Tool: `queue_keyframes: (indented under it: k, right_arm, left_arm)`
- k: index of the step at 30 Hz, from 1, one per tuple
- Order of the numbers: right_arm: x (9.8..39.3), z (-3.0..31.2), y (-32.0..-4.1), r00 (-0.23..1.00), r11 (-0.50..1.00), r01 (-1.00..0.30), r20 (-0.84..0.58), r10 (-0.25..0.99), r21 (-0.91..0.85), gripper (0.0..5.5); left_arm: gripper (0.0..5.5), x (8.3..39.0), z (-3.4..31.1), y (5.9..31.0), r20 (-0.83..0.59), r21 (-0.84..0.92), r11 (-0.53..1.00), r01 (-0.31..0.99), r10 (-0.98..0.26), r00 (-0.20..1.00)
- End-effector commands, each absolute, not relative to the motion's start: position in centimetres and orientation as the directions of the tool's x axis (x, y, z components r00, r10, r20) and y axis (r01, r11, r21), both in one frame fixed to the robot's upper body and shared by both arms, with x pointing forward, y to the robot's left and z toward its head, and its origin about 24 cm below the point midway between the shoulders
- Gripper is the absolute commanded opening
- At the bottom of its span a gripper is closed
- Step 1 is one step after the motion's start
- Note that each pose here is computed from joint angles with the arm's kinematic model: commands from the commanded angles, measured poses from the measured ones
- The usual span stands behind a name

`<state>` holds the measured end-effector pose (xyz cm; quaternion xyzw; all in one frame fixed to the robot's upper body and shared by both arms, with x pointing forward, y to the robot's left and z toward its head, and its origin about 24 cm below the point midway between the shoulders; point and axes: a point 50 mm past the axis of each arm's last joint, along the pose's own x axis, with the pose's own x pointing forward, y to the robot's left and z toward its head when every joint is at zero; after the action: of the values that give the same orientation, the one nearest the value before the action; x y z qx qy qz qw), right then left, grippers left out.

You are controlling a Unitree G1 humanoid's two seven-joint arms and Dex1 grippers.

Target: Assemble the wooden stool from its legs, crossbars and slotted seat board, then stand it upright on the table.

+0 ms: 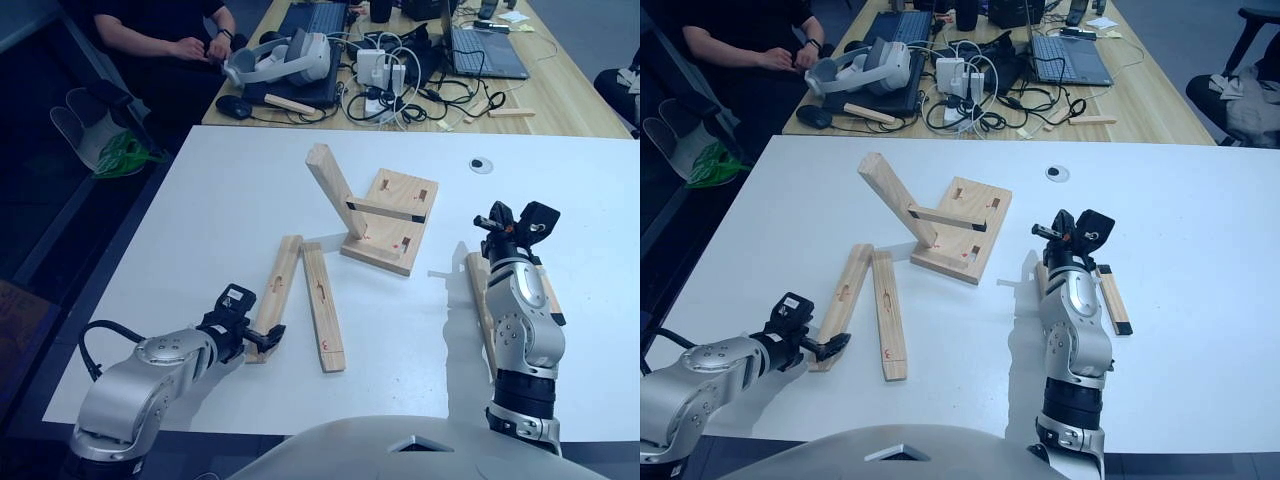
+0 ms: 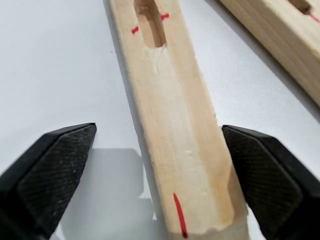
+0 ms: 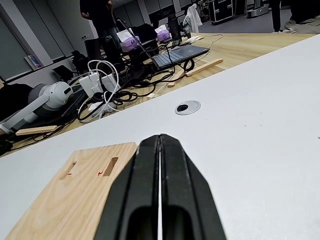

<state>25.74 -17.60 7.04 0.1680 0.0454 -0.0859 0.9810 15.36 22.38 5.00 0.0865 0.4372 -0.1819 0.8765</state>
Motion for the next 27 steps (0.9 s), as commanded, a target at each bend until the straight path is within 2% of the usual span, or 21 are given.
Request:
queue_keyframes:
  k: [1,6,13,15,17,19,22,24,27]
  right_arm:
    - [26.5,7.8,-18.0,0.982,0.933,0.188,-0.078,-0.173,0.308,0.0]
    - [27.4,8.7,-18.8,0.978,0.929,0.206,-0.041,-0.203,0.308,0.0]
    - [28.6,10.3,-19.4,0.973,0.928,0.212,0.025,-0.23,0.306,0.0]
    - [29.0,11.0,-20.1,0.968,0.929,0.219,0.053,-0.245,0.297,0.0]
    - [29.7,12.3,-21.2,0.958,0.932,0.234,0.096,-0.27,0.278,0.0]
    - [30.7,14.2,-22.5,0.946,0.936,0.231,0.162,-0.28,0.266,0.0]
    - [32.3,17.9,-23.7,0.931,0.952,0.182,0.268,-0.247,0.245,0.0]
    - [33.5,20.3,-23.1,0.939,0.963,0.072,0.309,-0.154,0.259,0.34]
    - [34.3,22.5,-20.9,0.945,0.944,-0.163,0.322,0.065,0.286,0.79]
  left_arm:
    - [3.98,15.0,3.2,23.2,-0.834,-0.023,0.924,0.381,-0.229,0.503]
    - [3.21,15.3,2.3,23.6,-0.825,-0.015,0.922,0.388,-0.23,0.515]
    - [2.31,14.3,0.2,24.4,-0.827,-0.021,0.909,0.416,-0.249,0.504]
    - [2.1,14.6,-0.3,24.4,-0.81,-0.027,0.909,0.416,-0.264,0.524]
    - [2.06,16.1,-0.2,24.7,-0.762,-0.02,0.923,0.385,-0.263,0.591]
    - [2.06,19.5,1.5,24.8,-0.649,0.005,0.944,0.329,-0.248,0.719]
    - [2.06,25.0,6.5,24.3,-0.4,0.024,0.969,0.245,-0.216,0.891]
    - [2.06,27.4,9.6,23.8,-0.225,0.019,0.979,0.203,-0.194,0.955]
    - [2.06,28.8,12.3,22.9,-0.027,-0.005,0.984,0.181,-0.181,0.983]
